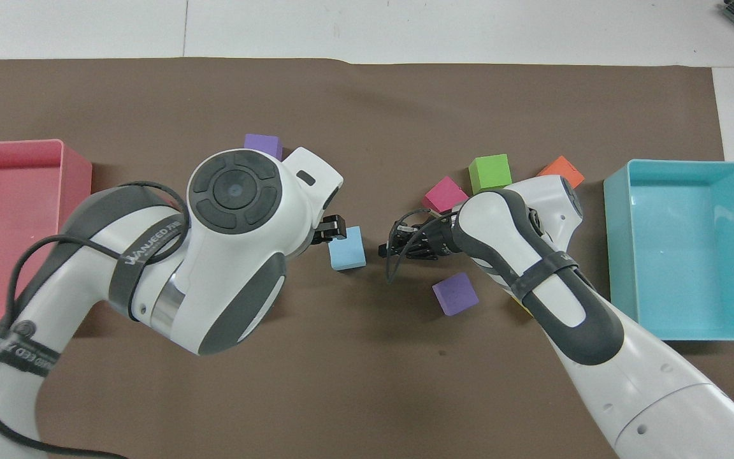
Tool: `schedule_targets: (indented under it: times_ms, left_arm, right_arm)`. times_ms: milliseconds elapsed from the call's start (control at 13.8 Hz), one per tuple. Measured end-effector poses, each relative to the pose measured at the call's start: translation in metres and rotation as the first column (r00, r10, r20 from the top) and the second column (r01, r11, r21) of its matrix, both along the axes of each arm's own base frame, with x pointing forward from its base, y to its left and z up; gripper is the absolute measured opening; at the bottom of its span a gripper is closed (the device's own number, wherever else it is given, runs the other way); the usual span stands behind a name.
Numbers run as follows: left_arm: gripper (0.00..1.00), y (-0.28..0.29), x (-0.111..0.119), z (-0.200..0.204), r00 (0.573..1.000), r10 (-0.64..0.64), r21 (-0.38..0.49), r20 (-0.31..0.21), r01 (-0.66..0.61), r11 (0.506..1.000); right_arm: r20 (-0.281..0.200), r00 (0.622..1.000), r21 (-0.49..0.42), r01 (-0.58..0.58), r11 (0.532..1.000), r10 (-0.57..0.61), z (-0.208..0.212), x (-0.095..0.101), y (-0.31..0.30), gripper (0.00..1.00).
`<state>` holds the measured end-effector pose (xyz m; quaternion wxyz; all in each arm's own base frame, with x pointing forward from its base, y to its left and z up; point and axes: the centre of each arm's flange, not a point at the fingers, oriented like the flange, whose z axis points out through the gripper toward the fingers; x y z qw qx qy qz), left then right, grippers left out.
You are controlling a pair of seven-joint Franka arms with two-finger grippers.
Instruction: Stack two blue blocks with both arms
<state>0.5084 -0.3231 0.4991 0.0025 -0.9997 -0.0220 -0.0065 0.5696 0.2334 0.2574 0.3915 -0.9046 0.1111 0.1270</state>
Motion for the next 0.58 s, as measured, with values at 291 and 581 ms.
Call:
schedule_targets:
  times_ms: [291, 581]
  left_arm:
    - [1.0, 0.062, 0.014, 0.029, 0.998, -0.055, 0.01, -0.005, 0.055, 0.998]
    - [1.0, 0.147, 0.035, 0.052, 0.996, -0.093, 0.011, 0.007, 0.093, 0.996]
  right_arm:
    - [0.003, 1.0, 0.001, 0.0, 1.0, 0.0, 0.002, 0.0, 0.0, 0.01]
    - [0.034, 0.999, -0.039, -0.03, 0.999, 0.032, 0.019, 0.003, -0.003, 0.02]
